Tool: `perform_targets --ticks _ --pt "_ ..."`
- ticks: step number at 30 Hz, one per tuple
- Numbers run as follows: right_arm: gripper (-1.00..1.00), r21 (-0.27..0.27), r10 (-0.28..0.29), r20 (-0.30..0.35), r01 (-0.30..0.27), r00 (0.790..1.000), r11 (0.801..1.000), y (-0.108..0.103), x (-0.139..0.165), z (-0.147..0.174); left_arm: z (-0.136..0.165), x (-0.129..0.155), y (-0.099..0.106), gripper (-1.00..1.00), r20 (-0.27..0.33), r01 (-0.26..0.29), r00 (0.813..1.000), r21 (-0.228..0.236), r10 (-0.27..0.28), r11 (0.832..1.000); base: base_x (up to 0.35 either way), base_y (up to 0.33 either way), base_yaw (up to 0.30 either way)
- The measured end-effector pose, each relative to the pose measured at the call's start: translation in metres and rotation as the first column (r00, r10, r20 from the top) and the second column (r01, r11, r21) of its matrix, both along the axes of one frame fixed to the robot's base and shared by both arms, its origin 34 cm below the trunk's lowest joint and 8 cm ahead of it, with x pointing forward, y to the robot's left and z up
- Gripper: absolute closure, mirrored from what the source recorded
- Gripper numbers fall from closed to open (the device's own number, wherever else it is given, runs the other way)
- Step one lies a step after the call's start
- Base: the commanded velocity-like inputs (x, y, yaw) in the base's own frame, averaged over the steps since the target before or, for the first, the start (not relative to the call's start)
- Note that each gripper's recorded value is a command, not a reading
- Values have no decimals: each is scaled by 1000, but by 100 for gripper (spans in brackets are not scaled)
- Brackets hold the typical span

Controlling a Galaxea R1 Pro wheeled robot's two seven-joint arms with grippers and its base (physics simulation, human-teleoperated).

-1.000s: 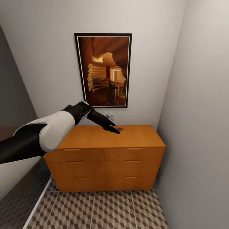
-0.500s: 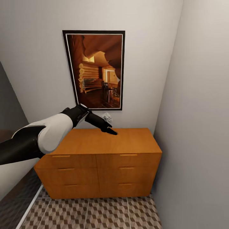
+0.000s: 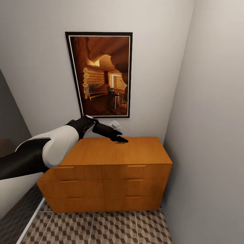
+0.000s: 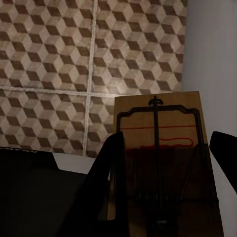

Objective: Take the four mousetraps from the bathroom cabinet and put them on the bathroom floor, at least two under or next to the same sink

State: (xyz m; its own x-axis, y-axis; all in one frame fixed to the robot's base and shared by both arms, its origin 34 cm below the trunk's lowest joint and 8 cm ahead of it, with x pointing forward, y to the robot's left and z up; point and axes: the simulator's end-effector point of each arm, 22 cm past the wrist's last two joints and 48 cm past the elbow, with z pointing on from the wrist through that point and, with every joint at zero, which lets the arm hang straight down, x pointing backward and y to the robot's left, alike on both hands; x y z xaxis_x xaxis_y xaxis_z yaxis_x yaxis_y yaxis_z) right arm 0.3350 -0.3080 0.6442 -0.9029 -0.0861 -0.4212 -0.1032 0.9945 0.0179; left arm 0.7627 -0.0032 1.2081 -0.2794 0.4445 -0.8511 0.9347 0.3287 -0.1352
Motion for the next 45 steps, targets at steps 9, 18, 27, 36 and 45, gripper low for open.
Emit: perform_targets --ticks 9,18,27,36,45 --pt "100 0 1 1 -1 1000 1000 0 0 0 -5 -1 -2 -100 4 -6 1000 -87 7 996 11 0 0" --pt "100 0 2 1 -2 1000 1000 0 0 0 -8 -1 0 -100 1 -7 1000 -84 7 996 0 0 0" --pt "100 0 3 1 -3 1000 1000 0 0 0 -12 2 12 -100 -5 -25 1000 -79 25 997 0 0 0" --pt "100 0 3 1 -3 1000 1000 0 0 0 -21 15 45 -100 -10 -95 995 -60 94 994 0 0 0" --pt "100 0 3 2 -3 1000 1000 0 0 0 -25 16 50 -100 -15 -105 994 -56 104 993 0 0 0"
